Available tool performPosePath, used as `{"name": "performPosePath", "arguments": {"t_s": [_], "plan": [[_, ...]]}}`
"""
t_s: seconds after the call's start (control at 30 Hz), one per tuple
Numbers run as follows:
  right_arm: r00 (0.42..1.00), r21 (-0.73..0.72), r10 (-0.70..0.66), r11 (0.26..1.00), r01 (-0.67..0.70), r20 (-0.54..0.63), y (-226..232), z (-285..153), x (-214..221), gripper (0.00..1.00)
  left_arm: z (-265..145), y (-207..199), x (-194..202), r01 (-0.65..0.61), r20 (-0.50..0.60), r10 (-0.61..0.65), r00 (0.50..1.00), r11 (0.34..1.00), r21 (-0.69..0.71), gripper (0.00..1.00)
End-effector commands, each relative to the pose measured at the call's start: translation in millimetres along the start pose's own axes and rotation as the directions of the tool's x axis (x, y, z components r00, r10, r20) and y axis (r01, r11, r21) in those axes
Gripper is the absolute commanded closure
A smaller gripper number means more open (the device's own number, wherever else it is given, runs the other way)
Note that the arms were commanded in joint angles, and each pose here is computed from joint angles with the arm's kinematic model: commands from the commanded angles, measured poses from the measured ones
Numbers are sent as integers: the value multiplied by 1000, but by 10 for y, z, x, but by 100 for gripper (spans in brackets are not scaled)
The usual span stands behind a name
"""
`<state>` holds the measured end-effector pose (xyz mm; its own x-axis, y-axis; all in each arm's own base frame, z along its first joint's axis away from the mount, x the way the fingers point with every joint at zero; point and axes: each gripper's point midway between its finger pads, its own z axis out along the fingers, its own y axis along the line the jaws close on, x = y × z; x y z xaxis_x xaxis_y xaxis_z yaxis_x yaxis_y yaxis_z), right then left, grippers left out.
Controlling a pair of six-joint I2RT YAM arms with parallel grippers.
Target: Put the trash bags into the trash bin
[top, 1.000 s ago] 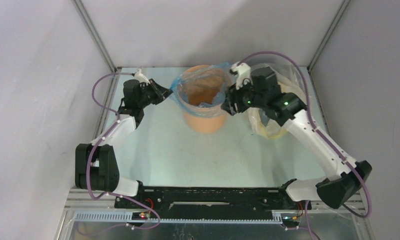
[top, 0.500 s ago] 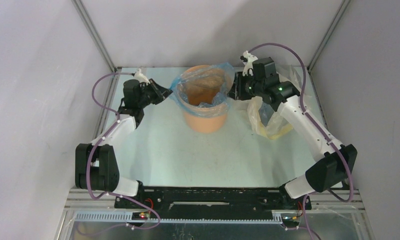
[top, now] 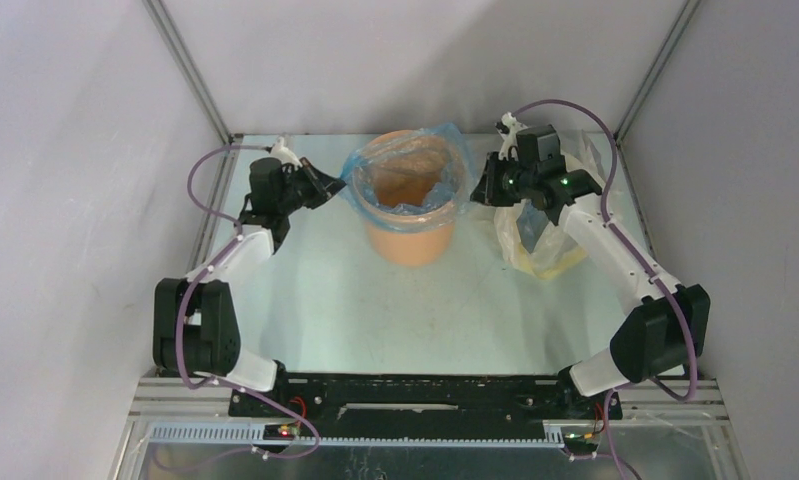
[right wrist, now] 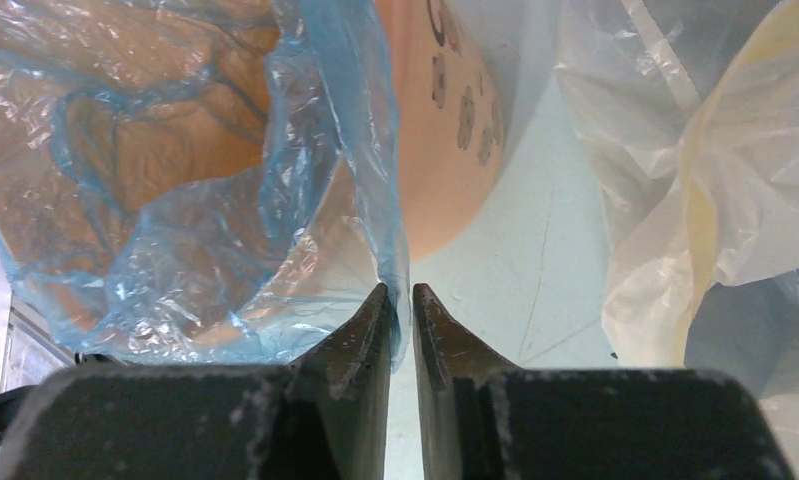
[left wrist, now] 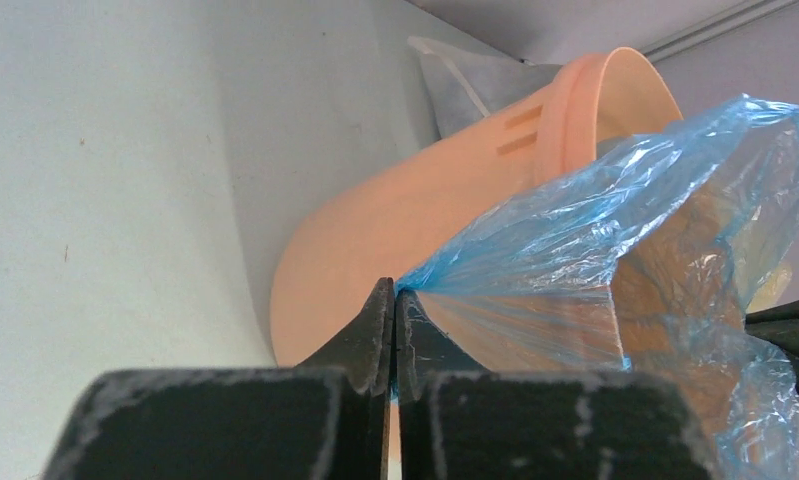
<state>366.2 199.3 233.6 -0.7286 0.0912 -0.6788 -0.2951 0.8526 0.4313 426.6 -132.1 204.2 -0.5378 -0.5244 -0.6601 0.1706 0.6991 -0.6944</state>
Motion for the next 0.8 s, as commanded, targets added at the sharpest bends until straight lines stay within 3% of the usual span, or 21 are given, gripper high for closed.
{"name": "performPosePath", "arguments": {"t_s": [0.0,0.57,0.77], "plan": [[1000,21,-12,1000,11,27,-115,75,-60,82,38,-123,-227,-33,52,32,998,999,35,100],[995,56,44,997,-49,92,-552,519,-303,73,119,-178,-283,-21,49,18,999,998,62,99],[994,65,26,997,-34,110,-586,329,-387,58,104,-173,-307,-32,61,29,998,998,53,89]]}}
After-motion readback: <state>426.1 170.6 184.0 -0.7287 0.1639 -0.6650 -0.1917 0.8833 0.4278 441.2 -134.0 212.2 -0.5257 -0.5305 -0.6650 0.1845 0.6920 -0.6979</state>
